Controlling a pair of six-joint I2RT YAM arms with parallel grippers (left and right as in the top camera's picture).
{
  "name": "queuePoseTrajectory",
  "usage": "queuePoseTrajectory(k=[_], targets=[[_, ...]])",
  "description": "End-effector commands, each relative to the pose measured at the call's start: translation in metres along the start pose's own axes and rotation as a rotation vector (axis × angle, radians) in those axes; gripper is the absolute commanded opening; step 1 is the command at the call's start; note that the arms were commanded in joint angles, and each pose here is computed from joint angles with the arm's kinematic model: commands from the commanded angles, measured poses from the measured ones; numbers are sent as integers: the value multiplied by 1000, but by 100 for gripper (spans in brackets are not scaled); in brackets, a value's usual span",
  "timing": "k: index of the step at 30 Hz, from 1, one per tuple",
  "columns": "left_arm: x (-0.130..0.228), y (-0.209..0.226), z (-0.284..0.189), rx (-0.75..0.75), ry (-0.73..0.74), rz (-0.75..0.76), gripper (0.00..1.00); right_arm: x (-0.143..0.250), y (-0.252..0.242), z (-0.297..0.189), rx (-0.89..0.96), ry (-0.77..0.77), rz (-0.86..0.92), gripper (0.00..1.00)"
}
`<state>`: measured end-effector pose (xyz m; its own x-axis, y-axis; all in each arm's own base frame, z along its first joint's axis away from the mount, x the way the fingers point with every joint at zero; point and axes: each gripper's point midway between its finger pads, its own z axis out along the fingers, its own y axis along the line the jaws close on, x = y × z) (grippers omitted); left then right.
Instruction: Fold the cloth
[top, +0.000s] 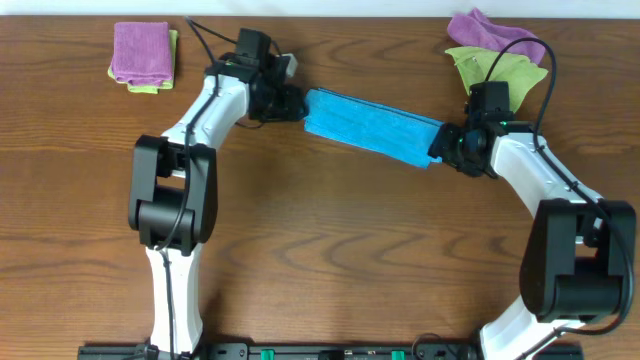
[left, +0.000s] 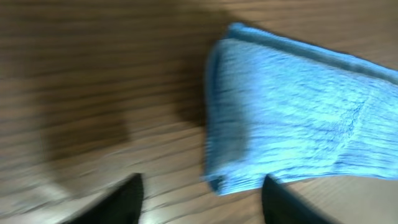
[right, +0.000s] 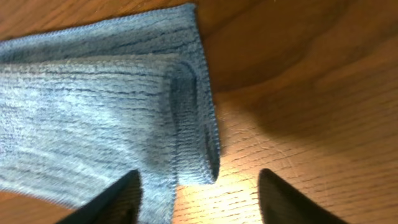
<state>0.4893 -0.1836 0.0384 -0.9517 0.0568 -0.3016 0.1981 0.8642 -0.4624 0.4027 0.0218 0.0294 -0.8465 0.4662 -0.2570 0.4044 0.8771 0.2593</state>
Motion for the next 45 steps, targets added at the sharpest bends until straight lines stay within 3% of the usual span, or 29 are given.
queuePoseTrajectory(k=[1,6,13,16,18,21,32,35,41,43,45], targets=[[-1,11,-2,-32,8,14,69,-6,-2,-3,21,-23,3,67],[-3,2,-20,-31,-1,85,59,-18,9,-29,-20,-93,-59,64],[-30,-19,-58,-32,-124,171,65,-32,22,-65,-67,-188,-87,67],[-31,-29,-56,16,-128,180,68,-25,24,-65,-86,-157,-88,64],[-35,-45,-55,73,-151,213,68,-24,25,-64,-88,-152,-88,57],[-35,-44,-48,31,-152,226,72,-20,28,-64,-113,-131,-97,61],[-17,-15,-11,-54,-63,187,73,-13,25,-63,-102,-104,-128,62],[-12,-11,-2,-52,-44,179,71,-14,25,-63,-102,-106,-131,61],[-9,-20,4,7,-32,180,52,-14,24,-63,-95,-110,-156,60],[-9,-19,4,7,-30,179,51,-14,24,-63,-95,-111,-156,60],[-9,-19,4,7,-31,180,59,-14,24,-63,-95,-111,-156,60]])
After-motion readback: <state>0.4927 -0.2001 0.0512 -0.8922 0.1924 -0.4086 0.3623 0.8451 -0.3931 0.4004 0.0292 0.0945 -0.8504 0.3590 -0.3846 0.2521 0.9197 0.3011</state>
